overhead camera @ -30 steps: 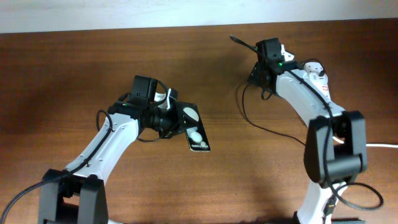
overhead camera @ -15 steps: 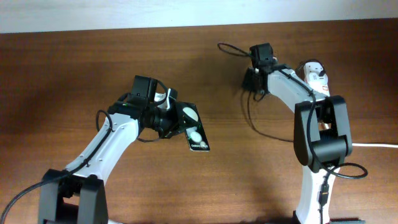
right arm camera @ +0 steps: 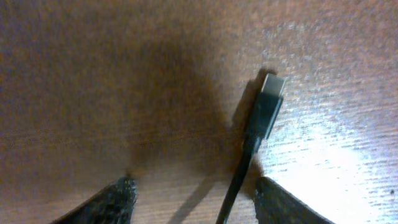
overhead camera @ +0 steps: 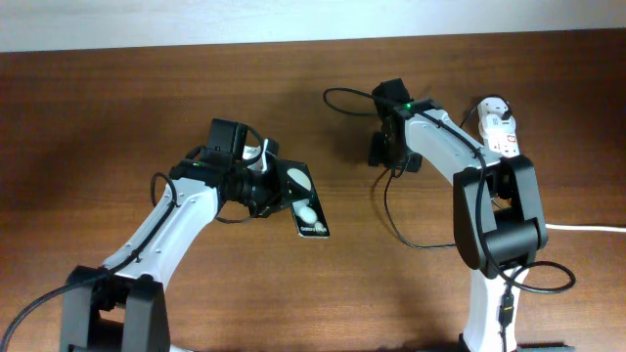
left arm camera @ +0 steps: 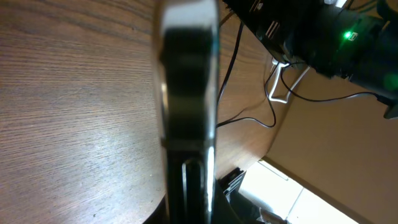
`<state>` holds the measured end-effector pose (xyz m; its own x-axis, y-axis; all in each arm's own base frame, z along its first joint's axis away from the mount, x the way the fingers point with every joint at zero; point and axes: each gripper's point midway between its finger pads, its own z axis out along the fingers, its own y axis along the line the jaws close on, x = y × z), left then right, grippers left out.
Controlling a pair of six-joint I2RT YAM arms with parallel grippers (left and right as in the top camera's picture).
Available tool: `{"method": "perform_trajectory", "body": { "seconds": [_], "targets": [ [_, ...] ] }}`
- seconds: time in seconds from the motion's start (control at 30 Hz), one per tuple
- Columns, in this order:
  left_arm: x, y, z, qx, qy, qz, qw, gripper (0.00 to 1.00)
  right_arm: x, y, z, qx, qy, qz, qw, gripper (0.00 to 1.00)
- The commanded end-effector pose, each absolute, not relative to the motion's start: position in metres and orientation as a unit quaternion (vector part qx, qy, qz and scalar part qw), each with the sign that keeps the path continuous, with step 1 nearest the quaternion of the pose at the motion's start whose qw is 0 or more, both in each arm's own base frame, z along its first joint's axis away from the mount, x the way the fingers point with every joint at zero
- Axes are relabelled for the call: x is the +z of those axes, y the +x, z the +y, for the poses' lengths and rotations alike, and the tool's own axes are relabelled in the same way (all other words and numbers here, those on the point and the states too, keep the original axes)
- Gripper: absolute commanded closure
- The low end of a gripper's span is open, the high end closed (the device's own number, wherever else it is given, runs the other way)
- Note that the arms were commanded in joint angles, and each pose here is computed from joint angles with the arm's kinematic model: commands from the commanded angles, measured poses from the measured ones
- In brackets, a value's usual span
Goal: Plug charger to phone and switch on socket
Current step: 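Move the right gripper to the black cable and grasp the USB-C plug, then align the USB-C plug under the phone's bottom port with the right gripper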
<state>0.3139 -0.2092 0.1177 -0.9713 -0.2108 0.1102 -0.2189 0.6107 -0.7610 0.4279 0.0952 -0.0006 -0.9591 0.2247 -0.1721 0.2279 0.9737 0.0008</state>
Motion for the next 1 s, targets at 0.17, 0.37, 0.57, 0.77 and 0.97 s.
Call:
{"method": "perform_trajectory", "body": {
  "seconds": [0.17,0.37,0.57,0.77,0.97],
  "targets": [
    [0.125,0.314,-0.212,0.434,0.107,-0.895,0.002,1.00,-0.036,0.402,0.074,-0.063,0.136,0.988,0.035,0.96],
    [0.124,0.311,-0.211,0.432,0.111,-0.895,0.011,1.00,0.007,0.387,0.083,-0.028,0.122,0.992,0.020,0.96],
    [0.125,0.315,-0.212,0.436,0.106,-0.894,0.001,1.00,0.136,0.361,0.110,0.089,0.068,0.989,0.096,0.96],
    [0.154,0.328,-0.230,0.505,0.053,-0.861,-0.034,1.00,0.197,0.297,0.156,0.128,-0.029,0.984,0.118,0.96],
    [0.159,0.326,-0.233,0.519,0.045,-0.853,-0.027,1.00,0.255,0.242,0.191,0.184,-0.072,0.964,0.176,0.96]
  ]
}}
